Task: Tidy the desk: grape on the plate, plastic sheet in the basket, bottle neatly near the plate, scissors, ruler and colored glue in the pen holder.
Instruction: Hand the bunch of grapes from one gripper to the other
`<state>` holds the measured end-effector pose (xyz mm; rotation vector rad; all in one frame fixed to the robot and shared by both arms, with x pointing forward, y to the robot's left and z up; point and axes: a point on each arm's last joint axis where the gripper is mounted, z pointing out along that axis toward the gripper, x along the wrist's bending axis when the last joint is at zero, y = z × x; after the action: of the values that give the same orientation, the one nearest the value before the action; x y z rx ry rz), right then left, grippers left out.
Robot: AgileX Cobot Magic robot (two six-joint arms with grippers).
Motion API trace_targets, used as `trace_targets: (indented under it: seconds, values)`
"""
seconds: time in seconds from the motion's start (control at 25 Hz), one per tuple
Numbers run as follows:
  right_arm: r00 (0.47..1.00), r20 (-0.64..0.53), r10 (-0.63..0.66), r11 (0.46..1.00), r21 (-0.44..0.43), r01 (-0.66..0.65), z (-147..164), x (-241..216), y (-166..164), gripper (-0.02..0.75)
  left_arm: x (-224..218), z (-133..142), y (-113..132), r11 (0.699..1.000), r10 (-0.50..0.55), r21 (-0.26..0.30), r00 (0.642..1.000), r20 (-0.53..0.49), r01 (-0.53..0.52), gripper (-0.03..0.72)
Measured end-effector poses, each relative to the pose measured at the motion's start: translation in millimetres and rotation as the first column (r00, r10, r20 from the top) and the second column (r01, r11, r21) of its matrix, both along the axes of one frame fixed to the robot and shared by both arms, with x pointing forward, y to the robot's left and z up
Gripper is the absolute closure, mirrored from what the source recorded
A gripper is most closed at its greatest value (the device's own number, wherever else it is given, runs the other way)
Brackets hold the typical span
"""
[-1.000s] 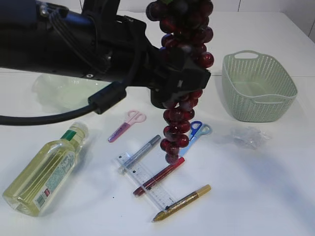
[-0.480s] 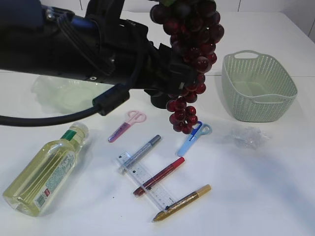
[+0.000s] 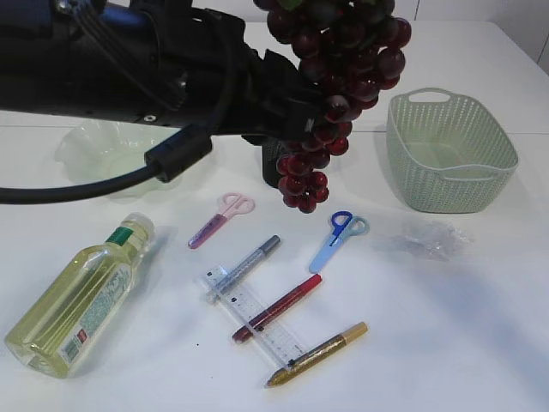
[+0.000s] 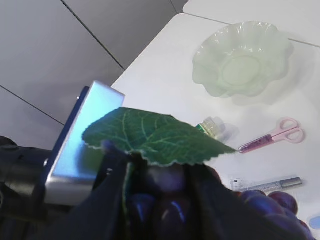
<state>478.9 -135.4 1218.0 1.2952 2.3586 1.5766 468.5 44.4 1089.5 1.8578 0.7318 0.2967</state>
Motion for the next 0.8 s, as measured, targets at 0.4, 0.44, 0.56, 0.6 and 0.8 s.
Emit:
trace_targets:
  seconds: [0.4,0.44,0.56,0.6,0.8]
  values:
    - [1.000,0.000,0.000,1.000,0.000,0.000,0,0,0,0.459,2,1,1,1.000,0.023,-0.008,1.000,0.017,-0.023,0.492]
    - [1.000,0.000,0.000,1.000,0.000,0.000,0,0,0,0.447,2,1,1,1.000,0.025,-0.008,1.000,0.018,-0.024,0.492]
    - [1.000,0.000,0.000,1.000,0.000,0.000,0,0,0,0.389,2,4,2,1.000,0.028,-0.013,0.999,0.025,-0.028,0.492]
    - [1.000,0.000,0.000,1.000,0.000,0.000,0,0,0,0.367,2,5,2,0.999,0.032,-0.017,0.999,0.028,-0.031,0.492]
    - [1.000,0.003,-0.002,1.000,0.002,0.002,0,0,0,0.324,1,12,6,0.998,0.049,-0.037,0.997,0.052,-0.047,0.492]
